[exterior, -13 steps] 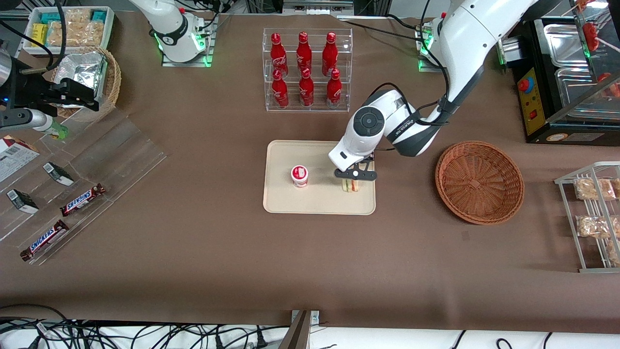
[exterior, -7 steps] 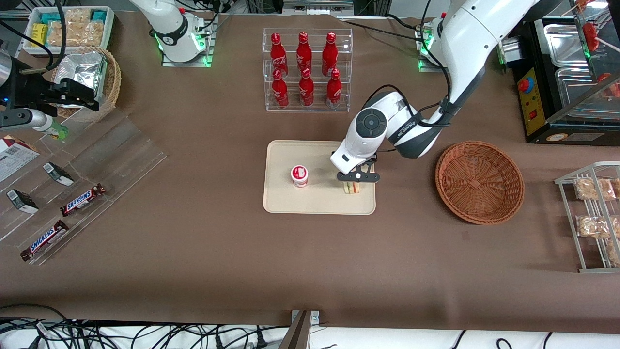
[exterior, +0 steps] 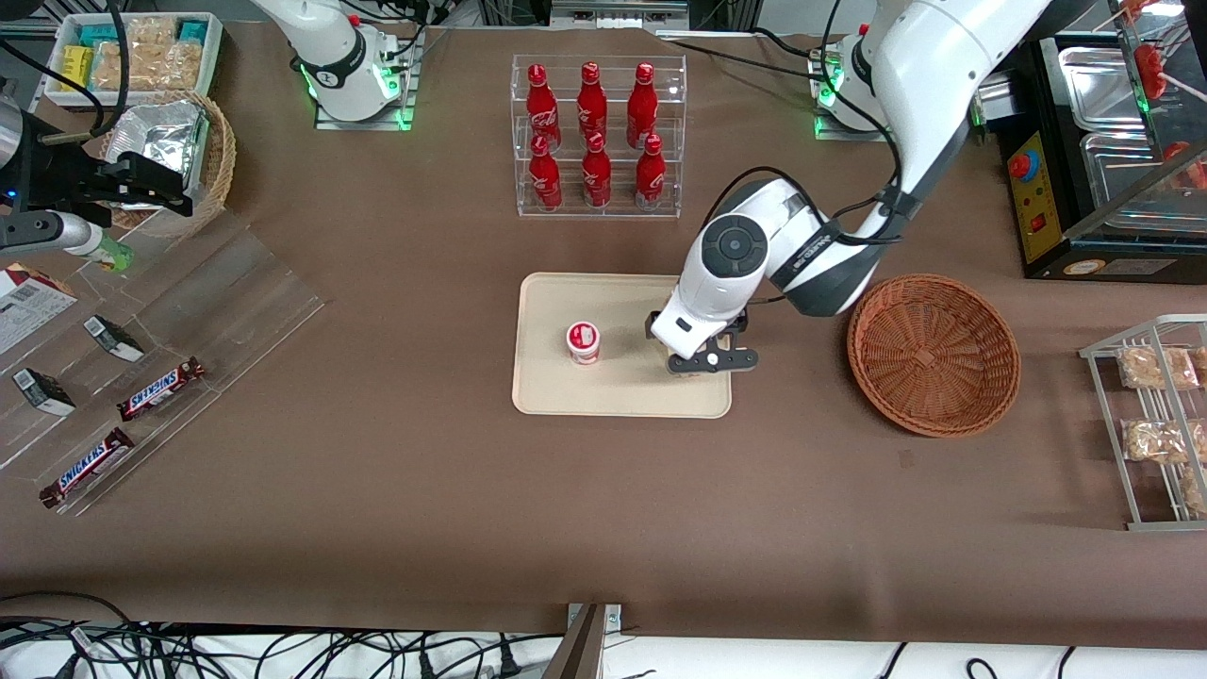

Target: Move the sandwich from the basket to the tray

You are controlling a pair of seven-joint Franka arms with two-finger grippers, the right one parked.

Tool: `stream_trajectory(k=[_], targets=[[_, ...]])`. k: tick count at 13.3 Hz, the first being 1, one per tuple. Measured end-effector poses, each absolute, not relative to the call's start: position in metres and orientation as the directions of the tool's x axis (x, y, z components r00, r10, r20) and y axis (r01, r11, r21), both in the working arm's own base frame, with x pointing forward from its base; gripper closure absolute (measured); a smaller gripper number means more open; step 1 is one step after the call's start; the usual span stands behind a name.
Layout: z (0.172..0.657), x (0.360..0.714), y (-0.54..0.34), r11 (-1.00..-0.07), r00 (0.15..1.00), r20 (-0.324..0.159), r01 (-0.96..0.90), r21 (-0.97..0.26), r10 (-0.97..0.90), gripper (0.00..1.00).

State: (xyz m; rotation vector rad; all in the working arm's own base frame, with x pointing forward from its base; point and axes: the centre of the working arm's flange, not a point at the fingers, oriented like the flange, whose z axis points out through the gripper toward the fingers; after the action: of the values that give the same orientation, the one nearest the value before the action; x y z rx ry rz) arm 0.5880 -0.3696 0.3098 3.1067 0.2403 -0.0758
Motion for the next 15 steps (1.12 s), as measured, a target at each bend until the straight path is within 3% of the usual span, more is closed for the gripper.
stream_trajectory(k=[4,8,15], targets=[[0.396,0.641,-0.311,-0.958,0.958,-0.014,0.285,0.013,0.285,0.0],[0.464,0.658,-0.243,-0.919,0.918,0.022,0.395,-0.013,0.395,0.0],[0.496,0.653,-0.193,-0.922,0.922,-0.034,0.385,-0.035,0.386,0.0]])
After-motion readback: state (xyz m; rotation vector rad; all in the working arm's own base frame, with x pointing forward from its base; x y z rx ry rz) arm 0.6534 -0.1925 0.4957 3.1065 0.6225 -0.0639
